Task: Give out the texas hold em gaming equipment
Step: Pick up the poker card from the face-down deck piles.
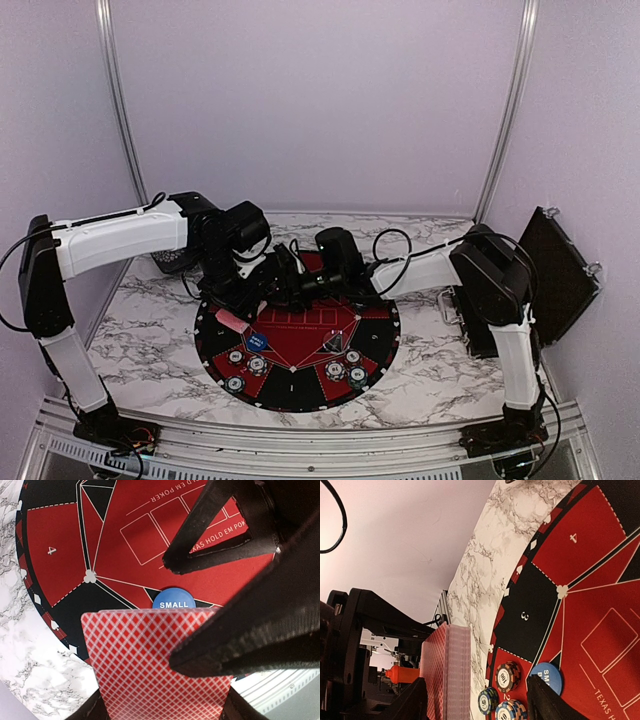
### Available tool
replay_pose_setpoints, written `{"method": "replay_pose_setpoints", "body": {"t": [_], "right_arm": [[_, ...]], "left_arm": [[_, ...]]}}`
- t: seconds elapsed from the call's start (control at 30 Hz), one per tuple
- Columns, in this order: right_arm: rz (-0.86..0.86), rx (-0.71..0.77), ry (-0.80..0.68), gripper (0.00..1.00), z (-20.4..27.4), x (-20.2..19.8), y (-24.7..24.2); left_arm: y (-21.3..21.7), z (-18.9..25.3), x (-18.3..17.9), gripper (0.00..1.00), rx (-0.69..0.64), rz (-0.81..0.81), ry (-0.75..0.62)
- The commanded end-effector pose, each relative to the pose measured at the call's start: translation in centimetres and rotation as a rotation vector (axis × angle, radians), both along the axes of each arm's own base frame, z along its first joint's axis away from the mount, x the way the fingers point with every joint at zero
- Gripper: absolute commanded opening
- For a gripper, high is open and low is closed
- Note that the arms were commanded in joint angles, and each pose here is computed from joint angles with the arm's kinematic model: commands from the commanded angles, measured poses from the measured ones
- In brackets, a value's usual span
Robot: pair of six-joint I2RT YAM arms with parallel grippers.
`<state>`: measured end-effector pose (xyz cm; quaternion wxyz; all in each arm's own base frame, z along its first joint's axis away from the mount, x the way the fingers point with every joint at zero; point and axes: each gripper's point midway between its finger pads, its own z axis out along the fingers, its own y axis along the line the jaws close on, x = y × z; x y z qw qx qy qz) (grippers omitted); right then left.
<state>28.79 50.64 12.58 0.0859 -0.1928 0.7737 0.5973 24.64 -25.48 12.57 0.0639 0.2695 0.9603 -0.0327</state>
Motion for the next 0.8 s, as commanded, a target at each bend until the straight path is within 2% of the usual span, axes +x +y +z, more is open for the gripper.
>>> {"method": "replay_pose_setpoints", "body": {"t": [0.0, 0.23, 0.77], "right_arm": [[0.045, 0.076, -0.036, 0.67, 3.0, -1.1, 1.3], [0.056, 0.074, -0.015, 0.67, 2.2, -1.3, 1.9], [0.017, 0.023, -0.004, 0.56, 0.2, -0.3, 1.5]], "left_arm": [[-0.1, 1.8, -0.1, 0.53, -0.025, -0.014, -0.031], [0.0, 1.8, -0.1, 0.53, -0.026, -0.016, -0.032], [0.0, 2.6, -0.3, 0.53, -0.049, -0.013, -0.050]]}}
